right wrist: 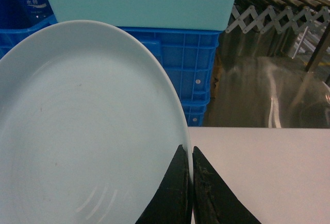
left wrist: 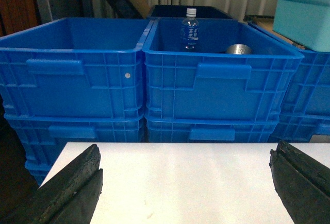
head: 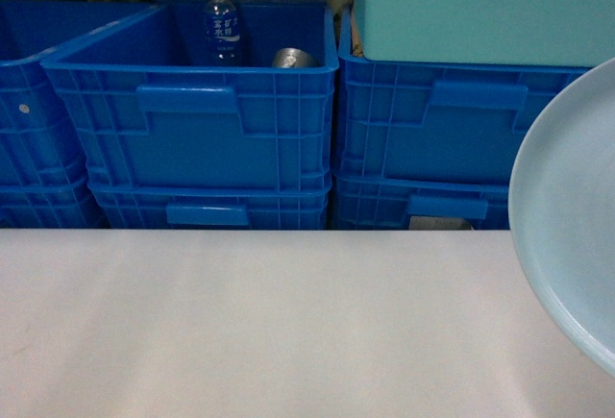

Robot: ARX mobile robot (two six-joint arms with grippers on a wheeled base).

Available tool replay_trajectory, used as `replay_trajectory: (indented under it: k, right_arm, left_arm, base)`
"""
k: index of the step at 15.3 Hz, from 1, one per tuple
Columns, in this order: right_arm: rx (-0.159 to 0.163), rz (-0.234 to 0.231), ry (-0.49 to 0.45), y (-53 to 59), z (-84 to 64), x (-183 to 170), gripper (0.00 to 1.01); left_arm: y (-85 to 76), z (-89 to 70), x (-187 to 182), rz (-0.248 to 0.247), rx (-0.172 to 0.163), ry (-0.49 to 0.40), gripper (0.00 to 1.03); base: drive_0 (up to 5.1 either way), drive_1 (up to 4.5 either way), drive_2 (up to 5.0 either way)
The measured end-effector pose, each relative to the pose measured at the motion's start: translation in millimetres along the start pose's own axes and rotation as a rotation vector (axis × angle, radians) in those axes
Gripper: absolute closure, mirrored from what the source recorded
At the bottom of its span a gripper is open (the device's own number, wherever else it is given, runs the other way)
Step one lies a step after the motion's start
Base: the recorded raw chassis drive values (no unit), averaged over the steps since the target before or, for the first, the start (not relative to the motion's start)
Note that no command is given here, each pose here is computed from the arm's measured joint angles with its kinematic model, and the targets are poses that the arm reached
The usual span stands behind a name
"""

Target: Place blue tray on left shelf second layer neatly

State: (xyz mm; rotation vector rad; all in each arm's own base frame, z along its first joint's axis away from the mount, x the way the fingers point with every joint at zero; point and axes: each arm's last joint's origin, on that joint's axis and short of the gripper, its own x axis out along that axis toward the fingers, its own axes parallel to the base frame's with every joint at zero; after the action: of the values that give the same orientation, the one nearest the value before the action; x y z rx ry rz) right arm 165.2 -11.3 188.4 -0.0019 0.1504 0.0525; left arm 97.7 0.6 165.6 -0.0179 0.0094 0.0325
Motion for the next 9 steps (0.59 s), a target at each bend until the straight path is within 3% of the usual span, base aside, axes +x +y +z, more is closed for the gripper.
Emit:
replay_trajectory:
  k: [3,6,9]
  right_arm:
    - [0.019,0.004,0.074,-0.5,-14.7,-5,0.99]
    - [0.001,0.033,0.041,9.4,-10.6,-9,0.99]
    - [-0.007,0.034,0.045,15.2,-11.6,-6,0.99]
  left_arm:
    - [0.0,0.0,0,0.0,0.0,0.0,0.05]
    - [0.0,0.0,0,0.0,0.0,0.0,0.05]
    - [0.0,0.0,0,0.0,0.0,0.0,0.05]
  base:
    - [0.0,0.0,0.0]
    - [0.0,0.0,0.0]
    - [0.0,0.0,0.0]
